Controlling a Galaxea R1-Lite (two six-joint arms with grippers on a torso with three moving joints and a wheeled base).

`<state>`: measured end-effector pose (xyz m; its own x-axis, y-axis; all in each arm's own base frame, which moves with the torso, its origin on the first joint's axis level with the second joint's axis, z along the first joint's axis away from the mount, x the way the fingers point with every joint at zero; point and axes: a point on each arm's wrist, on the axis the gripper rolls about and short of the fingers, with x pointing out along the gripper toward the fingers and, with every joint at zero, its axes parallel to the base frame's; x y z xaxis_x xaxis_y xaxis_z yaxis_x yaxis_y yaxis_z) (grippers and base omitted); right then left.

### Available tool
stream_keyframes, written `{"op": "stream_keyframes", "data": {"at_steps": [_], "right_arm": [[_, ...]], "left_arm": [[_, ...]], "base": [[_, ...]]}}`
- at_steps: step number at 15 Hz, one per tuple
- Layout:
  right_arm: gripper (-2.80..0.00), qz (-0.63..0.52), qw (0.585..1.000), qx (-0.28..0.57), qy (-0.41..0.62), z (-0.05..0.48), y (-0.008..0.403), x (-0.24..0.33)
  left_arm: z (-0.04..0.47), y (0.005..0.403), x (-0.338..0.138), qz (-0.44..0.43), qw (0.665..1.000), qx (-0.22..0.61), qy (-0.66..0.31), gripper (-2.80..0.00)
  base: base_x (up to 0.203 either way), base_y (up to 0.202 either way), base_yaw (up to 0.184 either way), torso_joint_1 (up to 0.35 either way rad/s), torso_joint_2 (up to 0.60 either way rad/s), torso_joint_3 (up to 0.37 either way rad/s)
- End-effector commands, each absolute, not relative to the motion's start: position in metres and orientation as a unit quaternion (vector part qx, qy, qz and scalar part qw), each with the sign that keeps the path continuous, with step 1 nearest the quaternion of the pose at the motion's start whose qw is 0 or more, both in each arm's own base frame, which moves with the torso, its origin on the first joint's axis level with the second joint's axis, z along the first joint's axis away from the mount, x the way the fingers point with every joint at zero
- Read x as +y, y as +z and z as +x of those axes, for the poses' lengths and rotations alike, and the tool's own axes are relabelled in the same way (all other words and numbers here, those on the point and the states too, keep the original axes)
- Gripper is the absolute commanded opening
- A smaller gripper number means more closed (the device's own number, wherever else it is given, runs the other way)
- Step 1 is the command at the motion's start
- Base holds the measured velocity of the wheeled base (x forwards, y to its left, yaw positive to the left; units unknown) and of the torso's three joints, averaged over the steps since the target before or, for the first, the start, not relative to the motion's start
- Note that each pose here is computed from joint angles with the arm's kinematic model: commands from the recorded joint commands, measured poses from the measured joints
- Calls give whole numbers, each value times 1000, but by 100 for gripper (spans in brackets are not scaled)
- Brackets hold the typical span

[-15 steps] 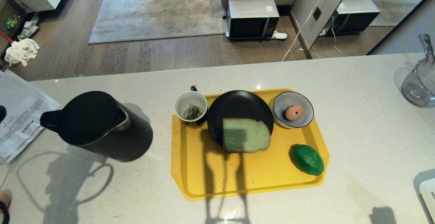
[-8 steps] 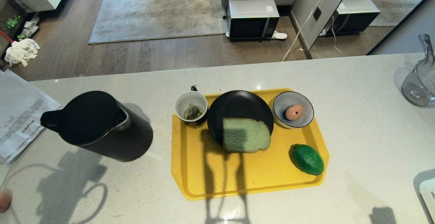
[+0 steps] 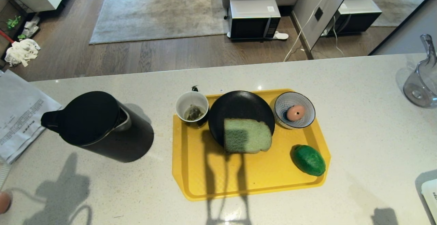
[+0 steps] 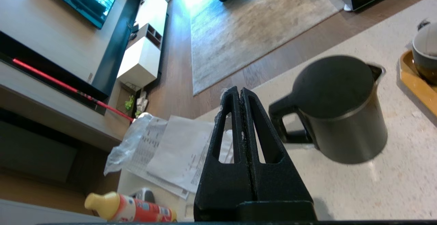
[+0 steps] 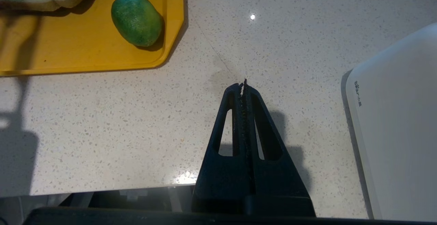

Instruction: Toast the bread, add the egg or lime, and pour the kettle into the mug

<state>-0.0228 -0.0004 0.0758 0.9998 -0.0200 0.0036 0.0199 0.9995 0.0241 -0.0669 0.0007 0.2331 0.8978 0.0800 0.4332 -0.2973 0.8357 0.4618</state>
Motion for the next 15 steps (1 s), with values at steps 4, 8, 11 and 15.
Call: {"op": "stream_keyframes", "data": {"at_steps": [4, 8, 11, 15], "right_arm": [[-280, 12, 1000, -2, -10, -23, 76, 0], [-280, 12, 1000, -2, -10, -23, 76, 0], [-280, 12, 1000, -2, -10, -23, 76, 0], [-280, 12, 1000, -2, -10, -23, 76, 0]], "left_arm": [[-73, 176, 3, 254, 942, -180, 125, -280], [-51, 145, 3, 231, 958, -134, 107, -280], [-34, 115, 3, 200, 970, -102, 94, -280], [-24, 90, 3, 162, 981, -73, 77, -280]], "base": [[0, 0, 0, 0, 0, 0], [0, 0, 0, 0, 0, 0], [0, 0, 0, 0, 0, 0], [0, 0, 0, 0, 0, 0]]}}
